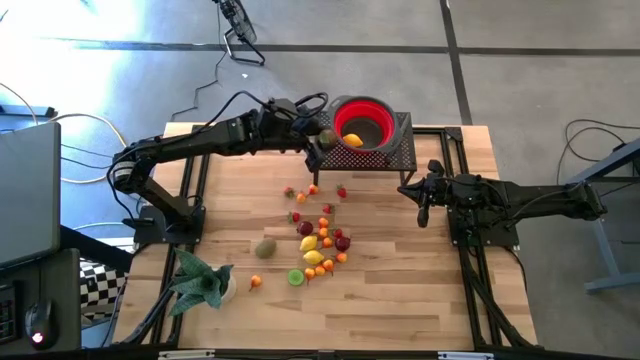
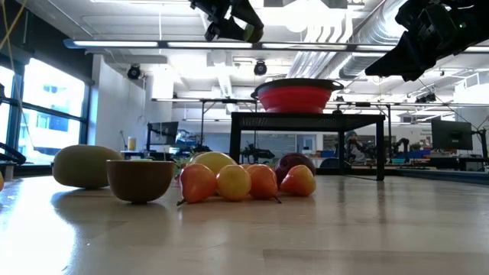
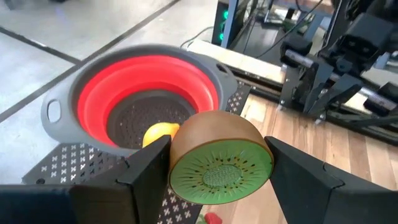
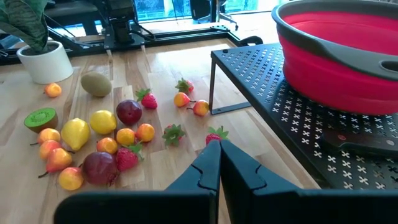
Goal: Pick & Place Fruit
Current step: Put the half kiwi into the strainer on the shelf
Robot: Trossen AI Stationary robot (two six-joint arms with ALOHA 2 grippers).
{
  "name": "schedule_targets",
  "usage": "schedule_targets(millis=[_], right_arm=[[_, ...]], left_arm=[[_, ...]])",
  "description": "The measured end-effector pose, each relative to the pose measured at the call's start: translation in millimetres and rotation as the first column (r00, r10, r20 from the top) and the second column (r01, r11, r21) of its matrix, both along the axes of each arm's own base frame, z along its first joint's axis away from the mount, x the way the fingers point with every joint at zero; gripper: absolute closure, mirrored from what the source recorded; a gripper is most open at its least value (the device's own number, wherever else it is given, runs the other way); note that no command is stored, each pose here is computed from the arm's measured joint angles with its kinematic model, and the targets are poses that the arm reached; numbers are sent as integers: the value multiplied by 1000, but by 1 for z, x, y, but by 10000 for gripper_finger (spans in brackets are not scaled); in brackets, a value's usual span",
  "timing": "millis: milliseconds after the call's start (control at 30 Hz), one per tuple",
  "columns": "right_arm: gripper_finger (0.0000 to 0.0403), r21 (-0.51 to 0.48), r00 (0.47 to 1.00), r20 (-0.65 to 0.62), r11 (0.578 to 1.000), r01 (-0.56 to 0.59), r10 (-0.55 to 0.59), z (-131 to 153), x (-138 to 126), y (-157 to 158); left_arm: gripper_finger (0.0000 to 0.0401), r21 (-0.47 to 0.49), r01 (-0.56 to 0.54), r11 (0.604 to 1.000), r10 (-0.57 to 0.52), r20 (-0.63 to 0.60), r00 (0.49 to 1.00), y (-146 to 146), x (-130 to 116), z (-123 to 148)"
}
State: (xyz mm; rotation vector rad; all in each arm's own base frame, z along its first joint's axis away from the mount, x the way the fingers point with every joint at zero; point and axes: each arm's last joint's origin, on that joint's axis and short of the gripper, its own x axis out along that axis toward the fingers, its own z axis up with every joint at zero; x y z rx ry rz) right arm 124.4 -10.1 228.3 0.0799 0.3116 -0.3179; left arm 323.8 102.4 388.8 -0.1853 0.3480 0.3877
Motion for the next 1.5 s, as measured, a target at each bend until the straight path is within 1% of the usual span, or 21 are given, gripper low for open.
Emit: schedule_targets(millis=[167,233,300,367,433,500,567,633,767,800,900,1033,1067,1133,1167,1267,1333,1500], right_arm=[[400,0,1000,-1,1000,-1,1,0,0,0],[400,0,1000,-2,1000,0,0,0,0,0],[400,0,1000,-3,1000,0,0,0,0,0],[400,0,1000,-5,1000,0,0,0,0,0],[400,0,1000,-10,1000,-1,1,-1,0,0],[400,0,1000,-18,1000,0,0,-2,-1,0],[400,0,1000,-28,1000,-1,1,-2,-1,0],[400,4,999,-33,1000,1,-1,-3,-1,0],[400,5,999,-40,1000,2,-2,-4,-1,0],[400,5,999,-41,1000,2,-1,-4,-1,0],[400,3,999,-42,1000,1,0,-4,-1,0],[400,2,999,-43,1000,1,-1,-4,-1,0],[400,2,999,-43,1000,0,0,-4,-1,0],[400,2,999,-44,1000,1,-1,-4,-1,0],[400,3,999,-45,1000,1,-1,-4,-2,0],[400,3,999,-49,1000,1,-1,-4,-2,0],[400,2,999,-51,1000,0,0,-5,-2,0],[400,2,999,-54,1000,0,0,-5,-2,0]], left_arm=[[162,16,-1,1000,0,64,998,2,6,3],[162,10,-10,1000,10,66,998,3,8,1],[162,23,-28,999,25,101,995,6,16,0],[162,10,-37,999,36,89,995,8,18,-6],[162,19,-45,999,42,129,991,12,26,-7],[162,-8,-56,998,57,121,991,14,27,-11],[162,-17,-74,997,76,142,987,19,32,-12],[162,-36,-86,996,89,112,990,22,35,-17],[162,-25,-88,996,90,125,988,31,50,-13],[162,-12,-86,996,86,143,986,33,56,-10],[162,18,-79,997,76,116,990,38,70,-8],[162,54,-83,995,76,125,989,46,91,-3],[162,71,-89,993,79,138,987,49,95,1],[162,80,-96,992,87,109,990,56,100,0],[162,86,-104,991,92,127,988,60,105,0],[162,70,-127,989,121,84,989,75,111,-11],[162,64,-140,988,135,80,988,82,116,-19],[162,-24,-198,980,198,15,980,100,112,-35]])
